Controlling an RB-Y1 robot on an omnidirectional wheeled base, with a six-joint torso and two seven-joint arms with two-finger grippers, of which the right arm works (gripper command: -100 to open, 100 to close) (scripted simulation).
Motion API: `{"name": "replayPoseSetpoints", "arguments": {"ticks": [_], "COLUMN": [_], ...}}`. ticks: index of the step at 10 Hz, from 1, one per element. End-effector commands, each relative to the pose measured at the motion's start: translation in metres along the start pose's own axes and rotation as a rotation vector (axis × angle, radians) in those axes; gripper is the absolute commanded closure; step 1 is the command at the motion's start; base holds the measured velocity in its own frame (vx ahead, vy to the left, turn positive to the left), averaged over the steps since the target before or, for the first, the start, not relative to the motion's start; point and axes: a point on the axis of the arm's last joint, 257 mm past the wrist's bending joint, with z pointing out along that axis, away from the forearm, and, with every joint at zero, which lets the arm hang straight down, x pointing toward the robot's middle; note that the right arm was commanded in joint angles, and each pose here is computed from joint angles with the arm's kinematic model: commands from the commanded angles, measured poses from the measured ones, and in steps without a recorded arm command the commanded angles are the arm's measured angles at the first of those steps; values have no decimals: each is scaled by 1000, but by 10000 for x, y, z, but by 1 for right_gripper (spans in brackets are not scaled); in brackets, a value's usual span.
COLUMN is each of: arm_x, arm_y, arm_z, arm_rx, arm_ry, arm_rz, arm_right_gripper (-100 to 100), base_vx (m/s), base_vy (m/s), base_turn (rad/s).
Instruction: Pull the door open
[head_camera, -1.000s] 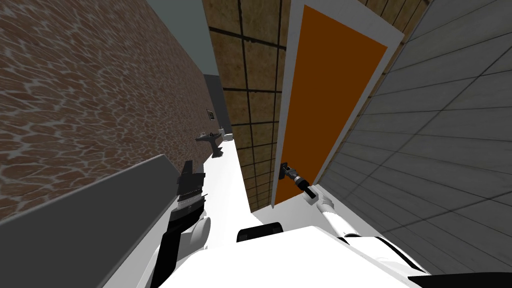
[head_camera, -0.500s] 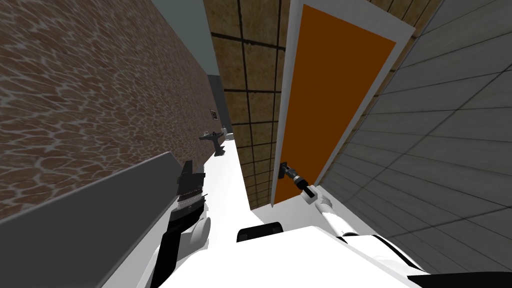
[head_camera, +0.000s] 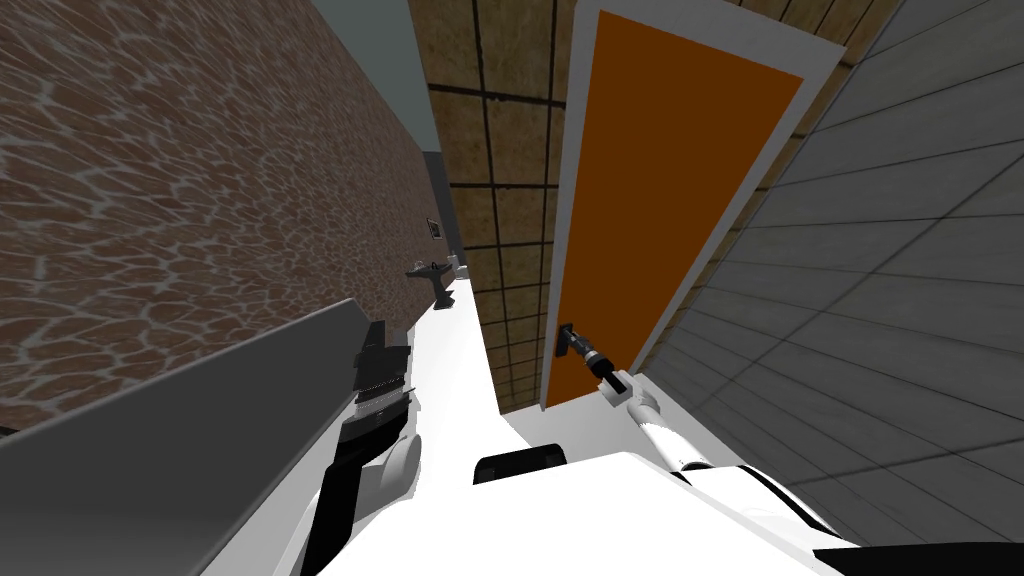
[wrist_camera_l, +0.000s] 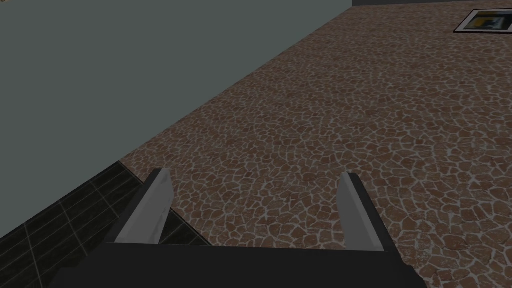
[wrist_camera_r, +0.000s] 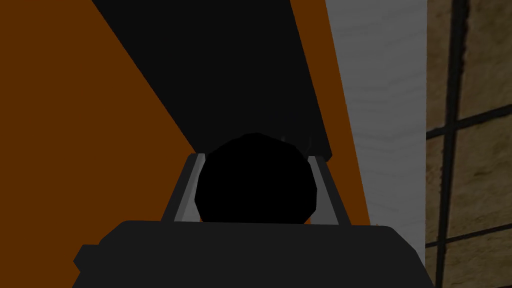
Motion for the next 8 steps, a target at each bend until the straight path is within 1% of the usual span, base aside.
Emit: {"name": "replayPoseSetpoints", "arguments": {"ticks": [1,2,3,5,6,7,8], "arm_x": [-44,-57,-57,-82,-82,-94,-94], "arm_y": [-8,1,1,17,17,24,24], "arm_z": [15,29,29,60,60,75,75], "arm_rx": [5,8,8,13,13,15,15], "arm_ry": [-14,-23,-23,-42,-42,-52,-52], "arm_rz": [73,120,132,244,258,318,324], "arm_right_gripper": [100,100,100,100,100,100,100], "base_vx": [-59,-66,-39,-63,-59,-57,-44], "base_vy": [-36,-52,-47,-56,-60,-48,-40], "base_turn": [50,78,48,87,59,73,37]}}
